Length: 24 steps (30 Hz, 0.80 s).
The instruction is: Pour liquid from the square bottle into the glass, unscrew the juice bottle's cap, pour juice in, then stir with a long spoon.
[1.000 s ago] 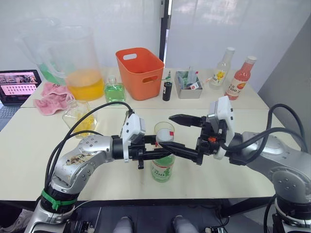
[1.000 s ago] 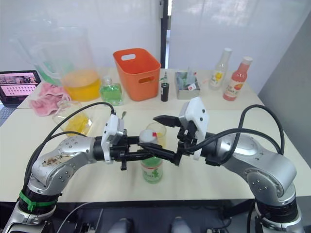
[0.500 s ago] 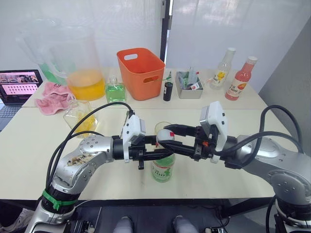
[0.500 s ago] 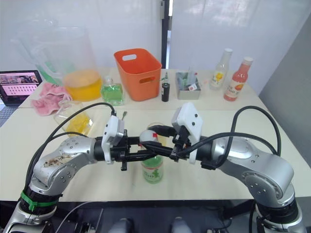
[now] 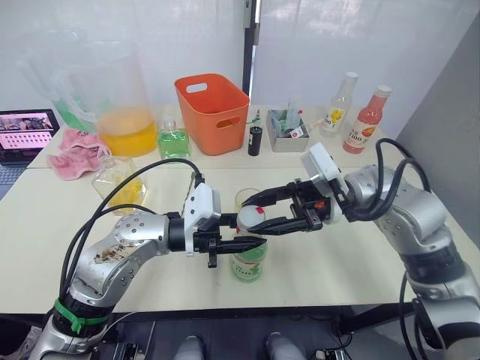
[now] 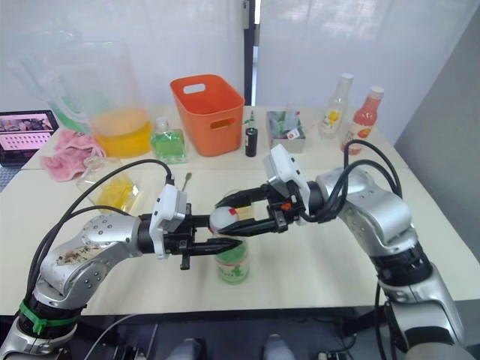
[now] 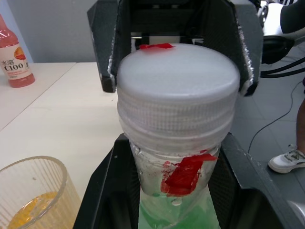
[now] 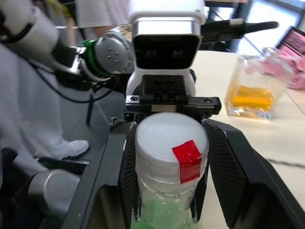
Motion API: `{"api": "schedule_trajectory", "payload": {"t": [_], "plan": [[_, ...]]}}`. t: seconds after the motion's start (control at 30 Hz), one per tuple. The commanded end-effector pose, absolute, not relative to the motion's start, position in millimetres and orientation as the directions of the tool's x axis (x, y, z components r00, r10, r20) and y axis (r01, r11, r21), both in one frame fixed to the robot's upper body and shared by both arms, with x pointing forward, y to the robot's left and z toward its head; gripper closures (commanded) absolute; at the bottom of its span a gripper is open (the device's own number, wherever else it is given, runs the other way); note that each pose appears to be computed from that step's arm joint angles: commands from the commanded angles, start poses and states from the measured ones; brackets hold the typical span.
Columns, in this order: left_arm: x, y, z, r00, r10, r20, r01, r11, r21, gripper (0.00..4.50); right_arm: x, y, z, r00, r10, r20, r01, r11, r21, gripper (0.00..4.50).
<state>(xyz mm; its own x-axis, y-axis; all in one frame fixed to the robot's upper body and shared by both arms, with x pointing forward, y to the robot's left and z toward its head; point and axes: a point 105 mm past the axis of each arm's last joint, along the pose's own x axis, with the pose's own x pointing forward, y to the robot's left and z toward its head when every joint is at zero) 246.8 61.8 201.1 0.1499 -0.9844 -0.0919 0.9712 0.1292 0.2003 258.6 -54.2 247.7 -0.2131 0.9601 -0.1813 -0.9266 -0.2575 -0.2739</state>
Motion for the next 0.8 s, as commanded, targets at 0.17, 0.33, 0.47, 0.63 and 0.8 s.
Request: {"api": "schedule_trajectory", "payload": {"t": [0.17, 0.33, 0.47, 0.63, 0.8], "plan": [[242, 65, 196, 0.133, -0.982, -0.137, 0.979, 0.108, 0.173, 3.09, 260, -39, 256, -0.439, 0.841, -0.317, -0.779, -0.532, -0.331, 2.85], [240, 64, 197, 0.13, -0.982, -0.138, 0.98, 0.105, 0.169, 3.09, 268, -34, 261, -0.445, 0.83, -0.337, -0.773, -0.546, -0.324, 2.85], [240, 62, 197, 0.128, -0.983, -0.133, 0.981, 0.105, 0.163, 3.09, 270, -37, 262, -0.445, 0.832, -0.332, -0.789, -0.54, -0.295, 2.35], [238, 59, 197, 0.116, -0.985, -0.127, 0.984, 0.097, 0.148, 3.09, 269, -51, 272, -0.43, 0.857, -0.284, -0.818, -0.503, -0.279, 0.54], [237, 57, 197, 0.126, -0.986, -0.113, 0.984, 0.11, 0.137, 3.09, 264, -65, 285, -0.298, 0.939, -0.169, -0.888, -0.338, -0.312, 0.04]]}}
